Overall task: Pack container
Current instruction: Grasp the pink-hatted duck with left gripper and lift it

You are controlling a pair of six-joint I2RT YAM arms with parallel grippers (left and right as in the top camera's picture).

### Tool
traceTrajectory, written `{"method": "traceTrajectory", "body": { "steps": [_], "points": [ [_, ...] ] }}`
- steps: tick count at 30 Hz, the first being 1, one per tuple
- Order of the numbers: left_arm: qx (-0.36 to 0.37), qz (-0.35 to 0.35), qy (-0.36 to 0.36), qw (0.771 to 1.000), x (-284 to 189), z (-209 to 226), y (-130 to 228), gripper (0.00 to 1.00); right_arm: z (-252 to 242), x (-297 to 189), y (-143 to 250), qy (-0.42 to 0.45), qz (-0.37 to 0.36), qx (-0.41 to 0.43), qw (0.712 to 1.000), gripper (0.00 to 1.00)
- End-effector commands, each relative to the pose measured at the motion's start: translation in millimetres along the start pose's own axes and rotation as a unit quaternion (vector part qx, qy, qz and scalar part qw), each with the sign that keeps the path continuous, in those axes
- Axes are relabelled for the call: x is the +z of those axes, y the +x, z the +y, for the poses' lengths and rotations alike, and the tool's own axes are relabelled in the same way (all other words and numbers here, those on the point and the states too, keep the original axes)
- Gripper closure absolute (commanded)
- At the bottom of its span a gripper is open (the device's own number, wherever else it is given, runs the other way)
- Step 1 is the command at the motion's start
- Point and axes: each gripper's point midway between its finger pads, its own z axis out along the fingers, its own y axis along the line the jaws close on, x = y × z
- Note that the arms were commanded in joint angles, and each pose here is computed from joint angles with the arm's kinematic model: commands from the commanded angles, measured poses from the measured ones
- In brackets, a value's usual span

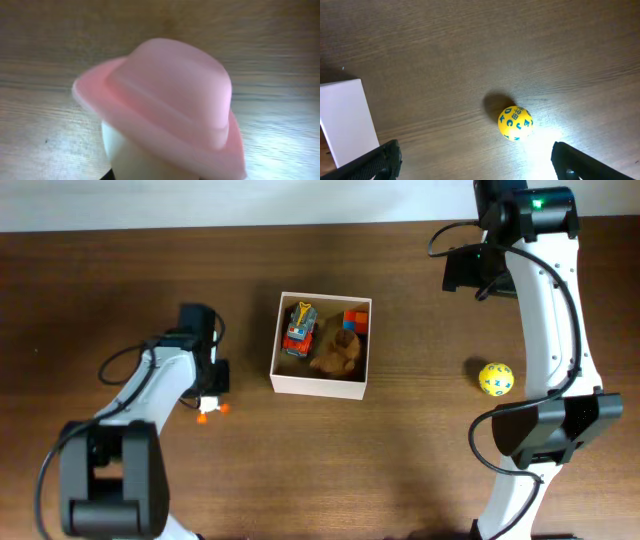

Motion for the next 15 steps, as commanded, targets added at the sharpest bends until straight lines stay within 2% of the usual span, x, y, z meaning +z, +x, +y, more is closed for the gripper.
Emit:
{"method": "traceTrajectory", "body": {
  "steps": [1, 6, 11, 15],
  "points": [
    [-0.009, -0.085, 0.071, 0.994, -61, -17, -35, 0.78, -7, -15, -4, 0.002, -0.023, 0.011, 1.0, 0.01],
    [0.006, -0.164, 0.157, 0.974, -128, -41, -47, 0.78, -7, -15, -4, 0.002, -0.023, 0.011, 1.0, 0.01],
    [0.038, -0.248, 0.187, 0.95, -185, -62, -51, 0.8, -7, -15, -4, 0.002, -0.023, 0.011, 1.0, 0.01],
    [0.088, -0.294, 0.208, 0.929, -211, -92, -54, 0.91, -7, -15, -4, 0.002, -0.023, 0.011, 1.0, 0.01]
  ]
}}
